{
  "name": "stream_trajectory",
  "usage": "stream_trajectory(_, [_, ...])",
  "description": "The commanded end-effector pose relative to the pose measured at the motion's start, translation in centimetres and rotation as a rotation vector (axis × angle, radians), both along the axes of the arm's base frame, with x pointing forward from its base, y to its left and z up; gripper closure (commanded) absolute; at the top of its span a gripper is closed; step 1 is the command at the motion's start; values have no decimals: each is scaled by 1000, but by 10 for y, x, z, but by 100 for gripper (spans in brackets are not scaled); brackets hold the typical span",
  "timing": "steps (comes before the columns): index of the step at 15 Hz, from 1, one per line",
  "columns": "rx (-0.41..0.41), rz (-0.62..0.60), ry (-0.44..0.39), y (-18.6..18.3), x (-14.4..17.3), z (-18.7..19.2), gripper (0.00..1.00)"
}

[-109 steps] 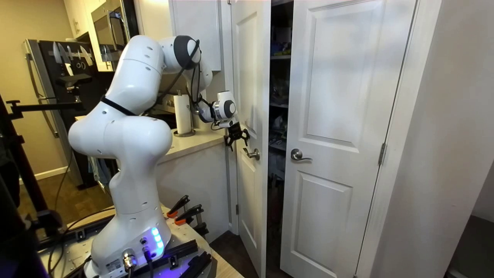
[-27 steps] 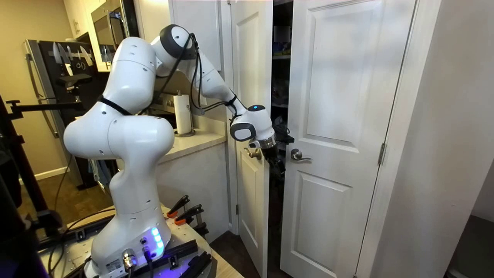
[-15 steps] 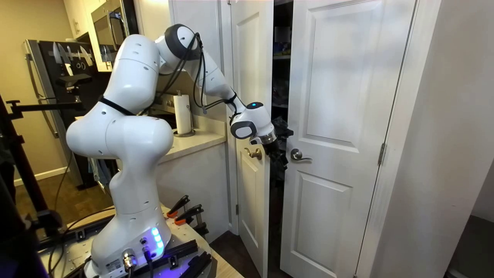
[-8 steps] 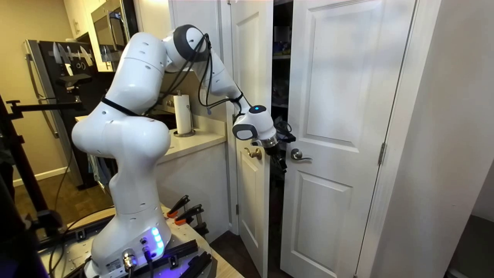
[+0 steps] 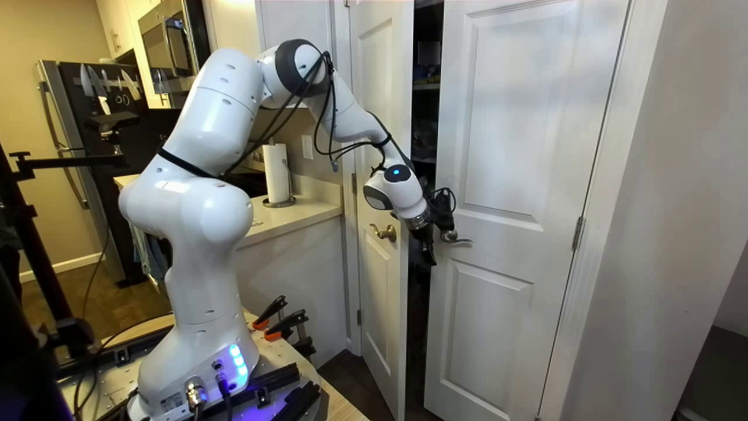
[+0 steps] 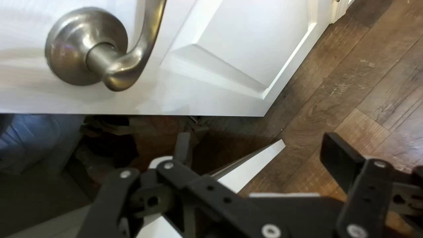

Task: Open the door on the left

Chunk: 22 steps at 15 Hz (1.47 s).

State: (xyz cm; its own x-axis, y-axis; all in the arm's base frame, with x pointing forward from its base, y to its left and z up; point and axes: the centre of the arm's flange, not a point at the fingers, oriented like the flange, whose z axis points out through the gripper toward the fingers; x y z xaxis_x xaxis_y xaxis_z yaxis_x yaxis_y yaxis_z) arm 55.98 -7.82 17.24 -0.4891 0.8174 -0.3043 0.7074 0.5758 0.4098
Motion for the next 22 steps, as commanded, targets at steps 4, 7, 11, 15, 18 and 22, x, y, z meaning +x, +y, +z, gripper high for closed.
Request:
stream_trajectory(4, [145,-80,-70,-1,-9,-11,0])
stream_trajectory(7, [230,-20,-85,6,-7,-15,0])
stream_trajectory(11, [296,17,-86,10,-5,-21,0])
stream_trajectory(15, [336,38,-85,12,-7,-27,0])
stream_trajectory(18, [365,67,-92,14,-7,-32,0])
stream_trajectory(22, [397,100,-94,17,-5,-37,0])
